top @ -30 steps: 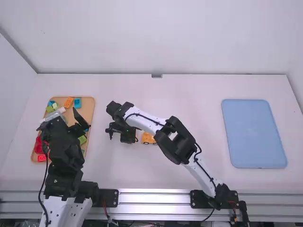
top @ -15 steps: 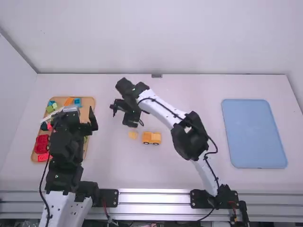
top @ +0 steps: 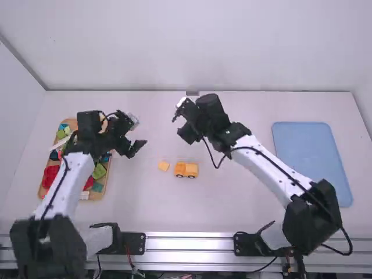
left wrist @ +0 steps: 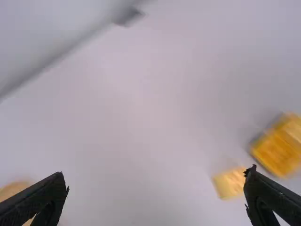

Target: Assemble lego blocks to make yellow taxi

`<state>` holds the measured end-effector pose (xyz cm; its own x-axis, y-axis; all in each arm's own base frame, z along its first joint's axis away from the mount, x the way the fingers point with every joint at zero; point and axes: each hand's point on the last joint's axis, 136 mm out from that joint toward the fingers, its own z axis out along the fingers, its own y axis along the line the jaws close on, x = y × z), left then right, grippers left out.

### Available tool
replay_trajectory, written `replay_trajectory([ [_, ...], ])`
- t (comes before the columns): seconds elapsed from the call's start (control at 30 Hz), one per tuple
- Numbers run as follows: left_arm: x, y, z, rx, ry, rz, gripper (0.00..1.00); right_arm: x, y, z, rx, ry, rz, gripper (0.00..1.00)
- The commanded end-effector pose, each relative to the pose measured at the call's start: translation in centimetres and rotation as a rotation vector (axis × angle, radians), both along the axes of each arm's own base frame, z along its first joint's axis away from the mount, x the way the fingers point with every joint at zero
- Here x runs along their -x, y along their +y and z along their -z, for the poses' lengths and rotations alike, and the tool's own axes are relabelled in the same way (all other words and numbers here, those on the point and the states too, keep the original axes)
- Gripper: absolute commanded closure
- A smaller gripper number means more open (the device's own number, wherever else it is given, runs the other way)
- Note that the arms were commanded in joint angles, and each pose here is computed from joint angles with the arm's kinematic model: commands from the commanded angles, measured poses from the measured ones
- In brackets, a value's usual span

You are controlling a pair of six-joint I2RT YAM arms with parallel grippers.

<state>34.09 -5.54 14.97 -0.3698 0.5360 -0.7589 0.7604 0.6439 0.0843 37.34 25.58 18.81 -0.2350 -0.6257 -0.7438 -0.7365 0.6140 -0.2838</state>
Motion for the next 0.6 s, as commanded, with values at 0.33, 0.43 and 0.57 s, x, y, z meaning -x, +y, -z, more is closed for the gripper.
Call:
replay_trajectory([
  [0.33,2.7,-5.7,9.2,0.086,-0.052,0.802,0.05,3.3,-4.2,2.2,-0.284,0.018,-0.169,0.01],
  [0.43,3.5,-5.8,11.4,0.102,-0.054,0.873,0.14,5.5,-4.2,1.7,-0.366,0.033,-0.357,0.01],
  [0.57,3.8,-5.9,13.0,0.116,-0.033,0.886,0.22,6.2,-5.2,0.9,-0.43,0.023,-0.435,0.01],
])
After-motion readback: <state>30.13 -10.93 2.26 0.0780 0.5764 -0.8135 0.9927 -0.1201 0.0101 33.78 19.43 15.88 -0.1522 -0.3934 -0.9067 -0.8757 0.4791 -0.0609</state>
